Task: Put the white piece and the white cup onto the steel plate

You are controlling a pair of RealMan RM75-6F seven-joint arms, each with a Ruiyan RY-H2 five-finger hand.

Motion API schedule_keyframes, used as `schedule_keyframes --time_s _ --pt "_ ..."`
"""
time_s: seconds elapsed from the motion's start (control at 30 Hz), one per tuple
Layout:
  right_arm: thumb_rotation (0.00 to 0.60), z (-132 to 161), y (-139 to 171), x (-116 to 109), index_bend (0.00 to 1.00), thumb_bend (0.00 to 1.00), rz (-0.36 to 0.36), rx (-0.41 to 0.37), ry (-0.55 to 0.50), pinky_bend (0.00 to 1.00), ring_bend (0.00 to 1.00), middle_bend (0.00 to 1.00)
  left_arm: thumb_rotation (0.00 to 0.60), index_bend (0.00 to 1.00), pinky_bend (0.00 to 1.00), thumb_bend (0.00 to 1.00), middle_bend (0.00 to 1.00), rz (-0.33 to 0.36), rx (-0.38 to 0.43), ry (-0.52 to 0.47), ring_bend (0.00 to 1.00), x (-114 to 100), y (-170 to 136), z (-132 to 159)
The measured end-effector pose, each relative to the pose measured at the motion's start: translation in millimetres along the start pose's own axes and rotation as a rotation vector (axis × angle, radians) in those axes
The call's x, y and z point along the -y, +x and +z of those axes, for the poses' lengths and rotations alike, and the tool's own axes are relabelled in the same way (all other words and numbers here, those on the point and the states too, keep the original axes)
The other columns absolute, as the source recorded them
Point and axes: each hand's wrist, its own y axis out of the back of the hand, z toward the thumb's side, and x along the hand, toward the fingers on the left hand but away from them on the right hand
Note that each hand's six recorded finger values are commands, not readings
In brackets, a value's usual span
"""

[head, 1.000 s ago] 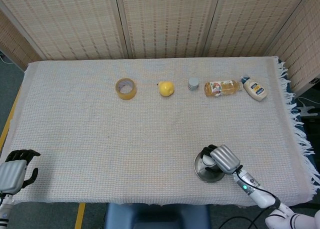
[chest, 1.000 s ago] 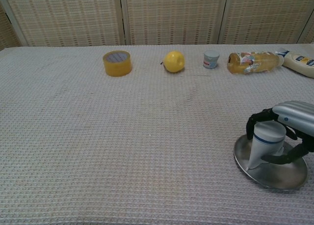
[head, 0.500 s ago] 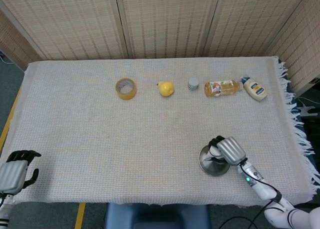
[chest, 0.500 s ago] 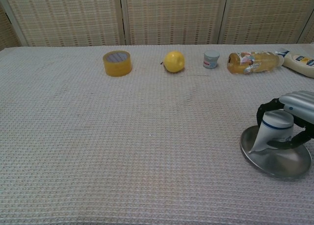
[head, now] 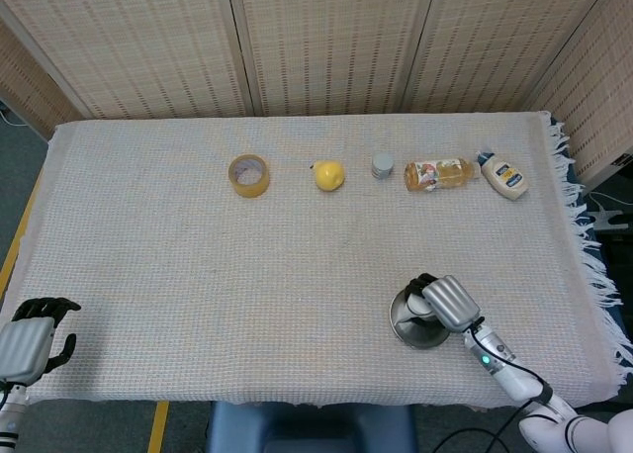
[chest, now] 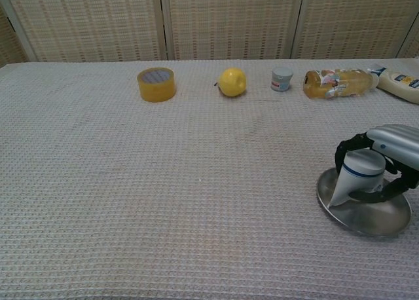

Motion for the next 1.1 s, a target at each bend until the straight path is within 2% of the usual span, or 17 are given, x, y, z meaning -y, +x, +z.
schedule_keyframes --time_s 0.3,0.8,1.1 --pt "0.6 15 11 -6 0.57 0.23 0.007 -0.035 0.004 0.75 0.37 0.46 0.6 0.29 0.15 0.46 0.23 -0.004 -0.001 0.002 0.15 1 0 0" --pt "0.6 -10 2 -6 0.57 0.23 -0.026 0.037 0.048 0.75 0.37 0.46 0.6 0.29 0.15 0.46 0.23 -0.005 -0.001 0.004 0.15 1 0 0" --pt "0.6 1 5 -3 0.57 0.23 -0.019 0.002 -0.006 0.75 0.37 0.46 0.6 0.29 0.15 0.46 0.23 -0.006 0.0 0.003 0.15 1 0 1"
